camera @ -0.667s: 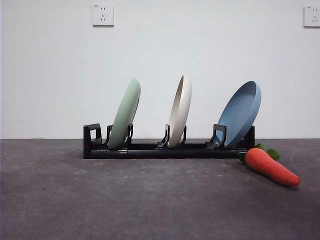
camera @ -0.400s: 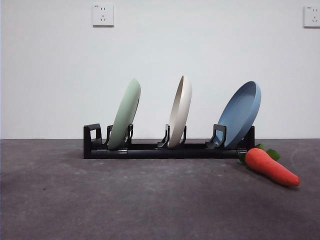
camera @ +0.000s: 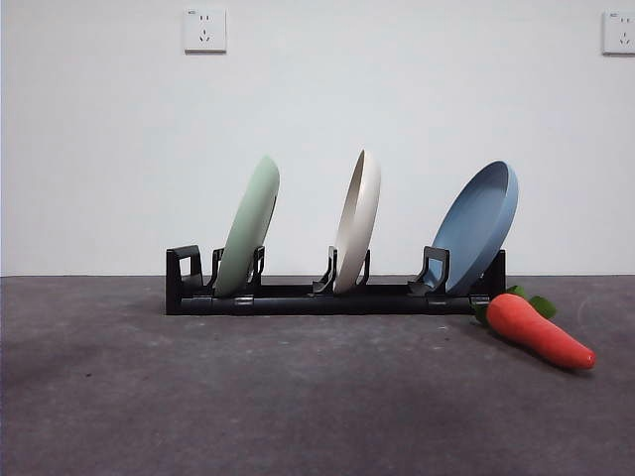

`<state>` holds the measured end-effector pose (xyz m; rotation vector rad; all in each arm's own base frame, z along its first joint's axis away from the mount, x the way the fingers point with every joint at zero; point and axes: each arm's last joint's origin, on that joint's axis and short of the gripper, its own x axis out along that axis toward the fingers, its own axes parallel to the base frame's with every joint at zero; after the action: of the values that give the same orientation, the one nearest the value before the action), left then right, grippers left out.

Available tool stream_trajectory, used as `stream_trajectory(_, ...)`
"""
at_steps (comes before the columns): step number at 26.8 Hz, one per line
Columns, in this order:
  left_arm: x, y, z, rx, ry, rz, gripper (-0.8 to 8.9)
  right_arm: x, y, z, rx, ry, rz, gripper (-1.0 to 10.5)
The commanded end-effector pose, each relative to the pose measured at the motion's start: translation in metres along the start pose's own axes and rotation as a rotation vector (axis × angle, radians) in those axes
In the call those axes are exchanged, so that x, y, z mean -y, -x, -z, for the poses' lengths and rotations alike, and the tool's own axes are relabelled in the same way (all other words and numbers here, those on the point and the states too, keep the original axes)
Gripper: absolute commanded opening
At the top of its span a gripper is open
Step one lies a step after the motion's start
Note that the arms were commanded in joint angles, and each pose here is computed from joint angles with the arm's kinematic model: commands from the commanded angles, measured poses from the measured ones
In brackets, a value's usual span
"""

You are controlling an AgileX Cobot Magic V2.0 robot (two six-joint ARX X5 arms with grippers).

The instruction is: Take the green plate from the plate rack,put the plate on the table,take the carrot from the table,put the carrot in the plate

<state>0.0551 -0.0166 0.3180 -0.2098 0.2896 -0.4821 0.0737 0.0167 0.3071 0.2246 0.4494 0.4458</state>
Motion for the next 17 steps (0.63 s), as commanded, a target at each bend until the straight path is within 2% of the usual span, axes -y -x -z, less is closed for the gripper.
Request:
stream_trajectory(1,0.005,0.005,-0.009,-0.047,-0.060,0.026,-0.06,-0.004,0.004,-0.010,-0.067,0.086,0.003,-0.1)
stream_trajectory(4,0.008,0.010,-0.016,-0.104,-0.075,0.028,-0.06,-0.007,0.008,-0.019,-0.150,0.088,0.006,-0.1)
stream_trajectory(9,0.014,0.017,-0.022,-0.188,-0.061,0.051,-0.06,-0.011,0.010,-0.023,-0.281,0.068,-0.057,-0.1)
stream_trajectory(11,0.014,0.019,-0.023,-0.206,-0.051,0.049,0.03,-0.010,0.008,-0.024,-0.290,0.061,-0.062,0.6)
stream_trajectory(12,0.015,0.019,-0.023,-0.208,-0.046,0.048,0.28,-0.010,0.007,-0.024,-0.293,0.058,-0.062,1.6)
stream_trajectory(13,0.014,0.018,-0.023,-0.212,-0.038,0.047,1.49,-0.010,0.007,-0.024,-0.296,0.048,-0.061,3.1)
stream_trajectory(15,0.014,0.017,-0.024,-0.218,-0.033,0.047,4.66,-0.010,0.007,-0.024,-0.296,0.040,-0.060,5.3)
stream_trajectory(16,0.013,0.016,-0.024,-0.221,-0.031,0.046,5.17,-0.010,0.007,-0.024,-0.296,0.040,-0.060,5.4)
stream_trajectory(17,0.012,0.013,-0.025,-0.226,-0.029,0.046,5.16,-0.010,0.007,-0.024,-0.296,0.040,-0.060,5.4)
